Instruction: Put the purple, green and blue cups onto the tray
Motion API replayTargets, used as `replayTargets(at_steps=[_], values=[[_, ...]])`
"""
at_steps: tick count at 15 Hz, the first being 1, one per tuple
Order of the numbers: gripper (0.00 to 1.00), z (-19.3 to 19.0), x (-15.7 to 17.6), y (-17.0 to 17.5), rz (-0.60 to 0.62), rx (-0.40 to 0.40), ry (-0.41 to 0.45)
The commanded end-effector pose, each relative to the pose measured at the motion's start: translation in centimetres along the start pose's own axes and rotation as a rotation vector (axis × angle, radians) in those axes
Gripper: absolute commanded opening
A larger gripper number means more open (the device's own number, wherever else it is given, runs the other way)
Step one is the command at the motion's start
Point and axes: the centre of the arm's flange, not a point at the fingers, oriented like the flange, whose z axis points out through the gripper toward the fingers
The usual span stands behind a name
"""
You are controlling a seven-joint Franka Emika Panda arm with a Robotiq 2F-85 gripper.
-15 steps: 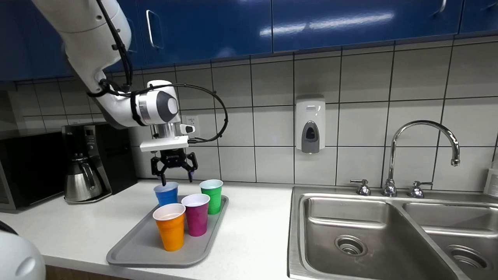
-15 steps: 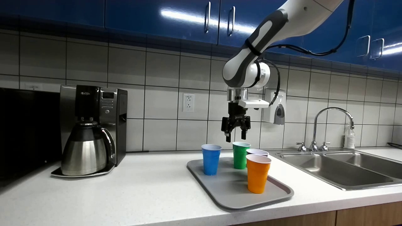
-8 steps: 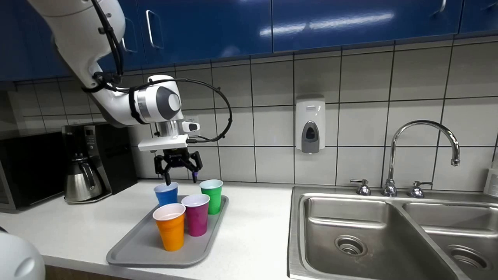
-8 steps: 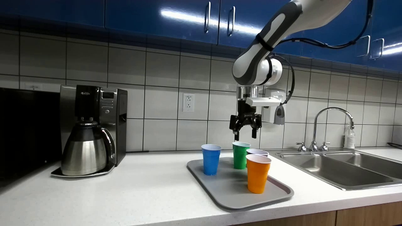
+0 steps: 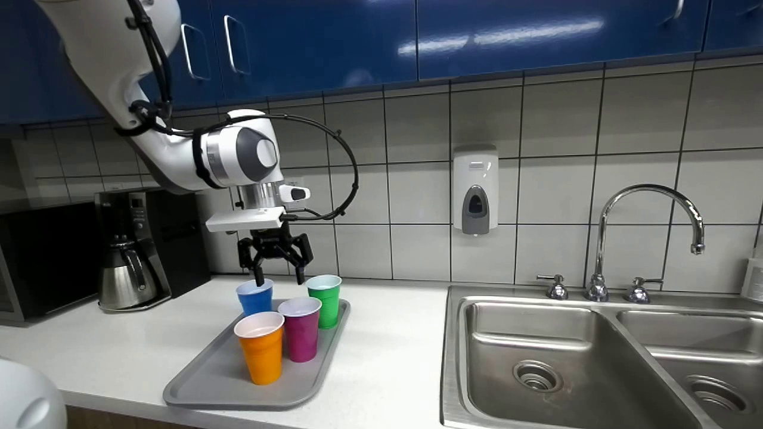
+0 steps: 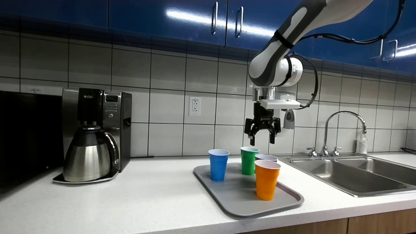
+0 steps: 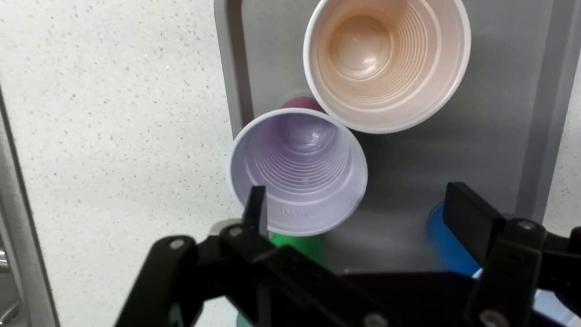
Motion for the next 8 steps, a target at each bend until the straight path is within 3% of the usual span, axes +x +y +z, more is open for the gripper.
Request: replayTargets(at_steps=[1, 8], values=[[1.0, -0.02, -0.12, 0.02, 0.002, 0.0, 0.0], [1.0, -0.03, -0.3, 0.02, 0.005, 0.0, -0.001]])
